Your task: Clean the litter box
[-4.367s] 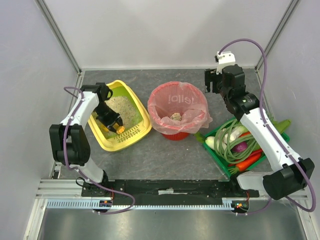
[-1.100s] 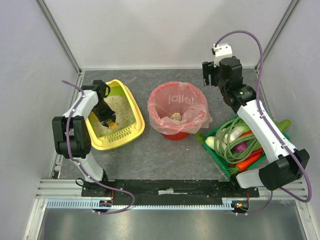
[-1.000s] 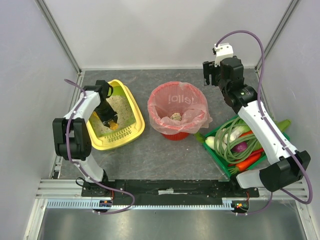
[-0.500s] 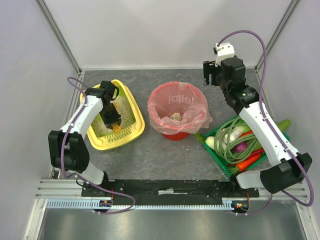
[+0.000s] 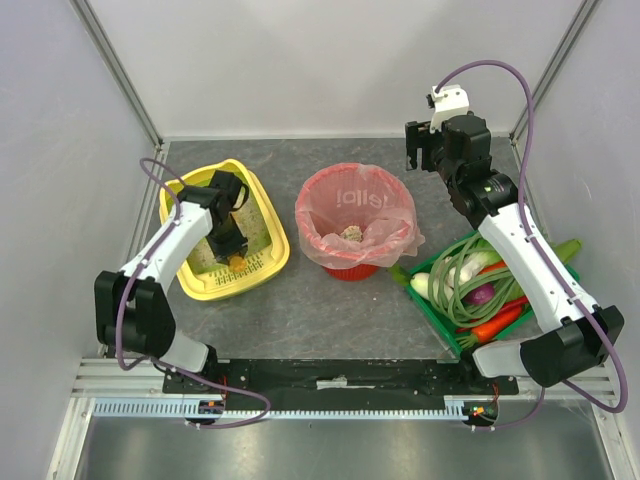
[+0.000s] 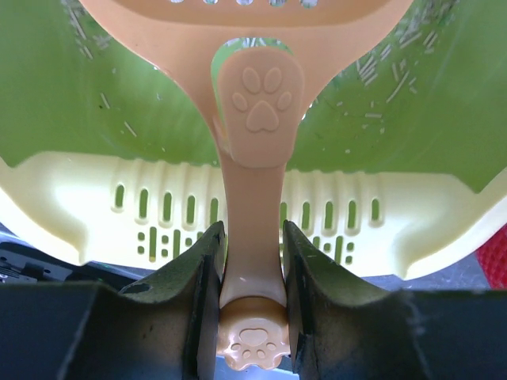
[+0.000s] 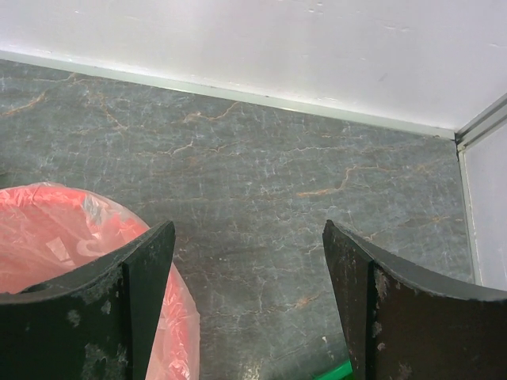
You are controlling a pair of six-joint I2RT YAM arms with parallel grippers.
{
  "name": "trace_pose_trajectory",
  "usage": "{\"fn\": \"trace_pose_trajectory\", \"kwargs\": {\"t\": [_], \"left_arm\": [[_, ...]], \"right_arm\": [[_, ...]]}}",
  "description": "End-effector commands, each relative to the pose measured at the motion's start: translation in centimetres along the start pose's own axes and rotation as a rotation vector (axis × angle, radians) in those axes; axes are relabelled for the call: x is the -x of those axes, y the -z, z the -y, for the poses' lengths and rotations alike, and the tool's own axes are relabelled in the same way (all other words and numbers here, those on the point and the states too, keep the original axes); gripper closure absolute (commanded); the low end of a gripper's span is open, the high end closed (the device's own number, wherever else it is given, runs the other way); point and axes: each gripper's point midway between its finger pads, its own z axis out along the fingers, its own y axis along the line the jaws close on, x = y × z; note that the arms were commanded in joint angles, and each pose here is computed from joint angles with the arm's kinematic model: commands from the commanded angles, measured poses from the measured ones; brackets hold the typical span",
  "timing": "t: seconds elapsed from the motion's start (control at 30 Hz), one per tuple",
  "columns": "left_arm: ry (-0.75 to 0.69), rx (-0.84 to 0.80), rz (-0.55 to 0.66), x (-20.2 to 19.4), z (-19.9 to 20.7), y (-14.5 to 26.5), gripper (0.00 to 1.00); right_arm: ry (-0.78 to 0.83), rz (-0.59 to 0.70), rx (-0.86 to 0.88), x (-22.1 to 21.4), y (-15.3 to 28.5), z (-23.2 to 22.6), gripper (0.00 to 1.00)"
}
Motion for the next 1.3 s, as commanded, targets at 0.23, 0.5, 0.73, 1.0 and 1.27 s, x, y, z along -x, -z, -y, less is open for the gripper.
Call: {"fn": "trace_pose_trajectory", "kwargs": {"t": [0.23,0.5,0.73,1.0,1.27], "left_arm": [[0.098,-0.029,0.167,-0.2,0.2,0.5,0.98],[0.105,-0.014,0.133,-1.7,-0.1,-1.2,0.98],[0.093,-0.009,0.106,-2.3,-0.1,-1.4,0.98],[0.103,-0.008,0.074,-3.3,-0.3,-1.5,0.98],[0.181,-0.051,0.043,-3.0,-0.3,-0.2,0.98]], "right_arm": [[-0.019,0.106,-0.013,4.0,0.3,0.4,0.16],[-0.048,0.104,0.018,4.1,-0.2,-0.4,0.16],[-0.061,0.100,0.023,3.9,-0.3,-0.6,0.16],[-0.074,0.110,0.011,4.4,-0.4,-0.4,0.16],[-0.086,0.116,0.006,4.7,-0.5,-0.3,0.16]]}}
